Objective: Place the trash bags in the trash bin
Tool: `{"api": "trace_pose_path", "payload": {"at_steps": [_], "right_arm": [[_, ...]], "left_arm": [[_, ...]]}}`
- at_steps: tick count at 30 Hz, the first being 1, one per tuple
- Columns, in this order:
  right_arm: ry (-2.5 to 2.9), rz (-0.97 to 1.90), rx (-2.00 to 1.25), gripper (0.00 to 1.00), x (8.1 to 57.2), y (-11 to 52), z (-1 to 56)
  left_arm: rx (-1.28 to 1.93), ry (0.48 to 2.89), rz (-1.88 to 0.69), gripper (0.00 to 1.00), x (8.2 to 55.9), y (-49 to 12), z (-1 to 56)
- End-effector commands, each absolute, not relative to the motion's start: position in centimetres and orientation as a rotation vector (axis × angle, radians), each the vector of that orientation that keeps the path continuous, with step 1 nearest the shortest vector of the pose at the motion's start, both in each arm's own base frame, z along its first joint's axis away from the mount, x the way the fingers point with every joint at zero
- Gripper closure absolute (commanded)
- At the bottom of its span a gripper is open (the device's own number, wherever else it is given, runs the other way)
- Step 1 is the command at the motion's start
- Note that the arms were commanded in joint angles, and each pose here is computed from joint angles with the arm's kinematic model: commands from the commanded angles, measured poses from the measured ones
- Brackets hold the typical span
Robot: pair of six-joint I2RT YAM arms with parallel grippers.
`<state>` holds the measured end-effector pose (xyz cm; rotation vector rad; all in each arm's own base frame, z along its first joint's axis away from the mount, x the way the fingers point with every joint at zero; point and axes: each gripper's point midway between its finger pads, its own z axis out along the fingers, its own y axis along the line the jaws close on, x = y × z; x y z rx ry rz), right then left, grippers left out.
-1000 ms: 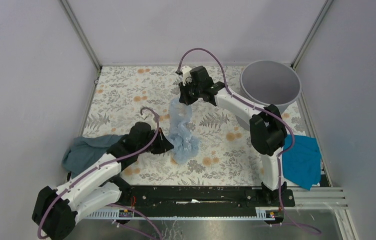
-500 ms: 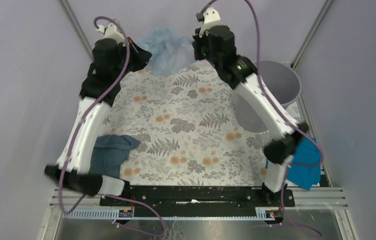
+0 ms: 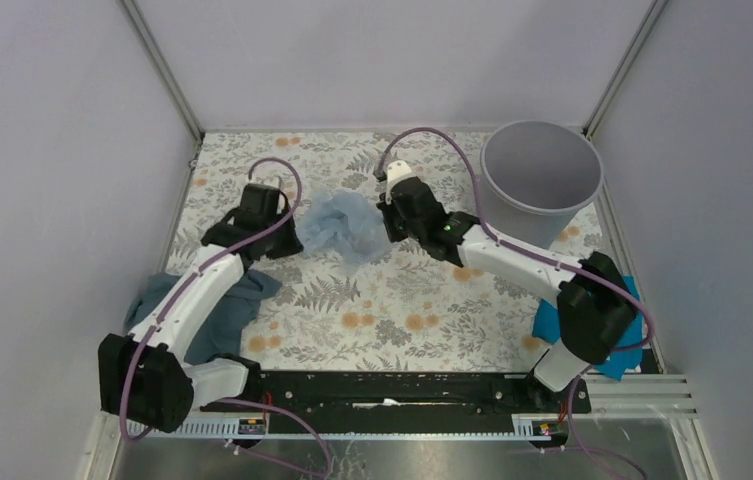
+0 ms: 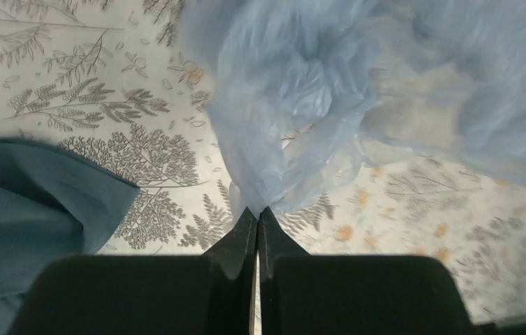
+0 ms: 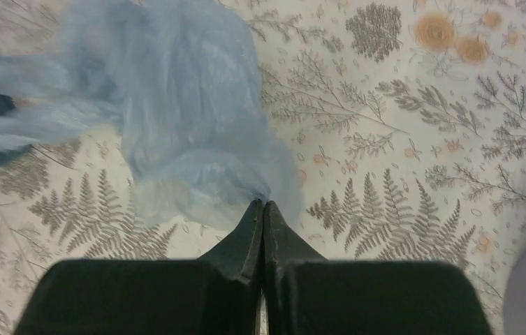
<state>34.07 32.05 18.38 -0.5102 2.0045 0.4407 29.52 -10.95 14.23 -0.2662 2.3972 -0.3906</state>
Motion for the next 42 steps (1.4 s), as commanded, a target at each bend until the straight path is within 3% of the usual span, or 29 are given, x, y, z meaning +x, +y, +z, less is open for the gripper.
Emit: {"api": "trace_pose_path", "payload": {"at_steps": [1,4,7,10,13,15,16,18,22,25,27,30,33,36,39,42], "right_arm": [[1.719,0.492,-0.408,1.0,36.4,33.0,36.2],[1.512,0.602,-0.439,1.0,33.6,33.0,48.1],[1.37,0.683,-0.547,1.0,28.9,33.3,50.5],[1.348,0.687,-0.49,1.0,28.5,32.0,45.0],[1.596,0.645,-0.407,1.0,29.9,31.7,33.5],[1.828,0.685,-0.424,1.0,28.9,32.8,23.8],[1.86,0.663,-0.417,1.0,29.2,32.8,22.7],[1.842,0.603,-0.436,1.0,30.5,33.1,24.4],[1.669,0.526,-0.494,1.0,32.7,33.9,36.2],[1.483,0.613,-0.523,1.0,30.1,33.5,46.2],[1.41,0.662,-0.537,1.0,28.0,32.6,47.9],[1.415,0.693,-0.498,1.0,27.1,31.5,43.1],[1.647,0.661,-0.469,1.0,27.3,31.1,31.5],[1.898,0.709,-0.504,1.0,25.2,31.5,21.3],[1.908,0.729,-0.493,1.0,25.0,31.6,21.2],[1.776,0.673,-0.539,1.0,27.0,32.5,27.7]], "left_arm": [[-0.003,1.838,-0.596,1.0,33.1,-13.6,39.1],[0.163,1.54,-0.775,1.0,29.6,-16.1,51.7],[0.181,1.32,-0.856,1.0,25.4,-15.9,55.8],[0.003,1.455,-0.821,1.0,27.3,-14.5,47.3],[-0.185,1.97,-0.681,1.0,29.5,-14.0,28.2],[-0.289,2.213,-0.645,1.0,27.0,-13.3,17.7],[-0.286,2.197,-0.649,1.0,27.1,-13.3,17.8],[-0.24,2.113,-0.655,1.0,28.8,-13.6,21.6],[0.021,1.828,-0.711,1.0,31.6,-15.5,38.7],[0.095,1.536,-0.758,1.0,29.0,-15.2,50.2],[0.064,1.423,-0.774,1.0,26.9,-14.2,52.5],[-0.079,1.552,-0.785,1.0,27.3,-13.5,44.8],[-0.18,1.988,-0.812,1.0,27.2,-14.9,26.7],[-0.264,2.154,-0.918,1.0,23.6,-15.6,17.8],[-0.241,2.039,-0.99,1.0,23.2,-15.9,20.2],[-0.056,1.919,-0.97,1.0,25.2,-16.8,28.7]]}}
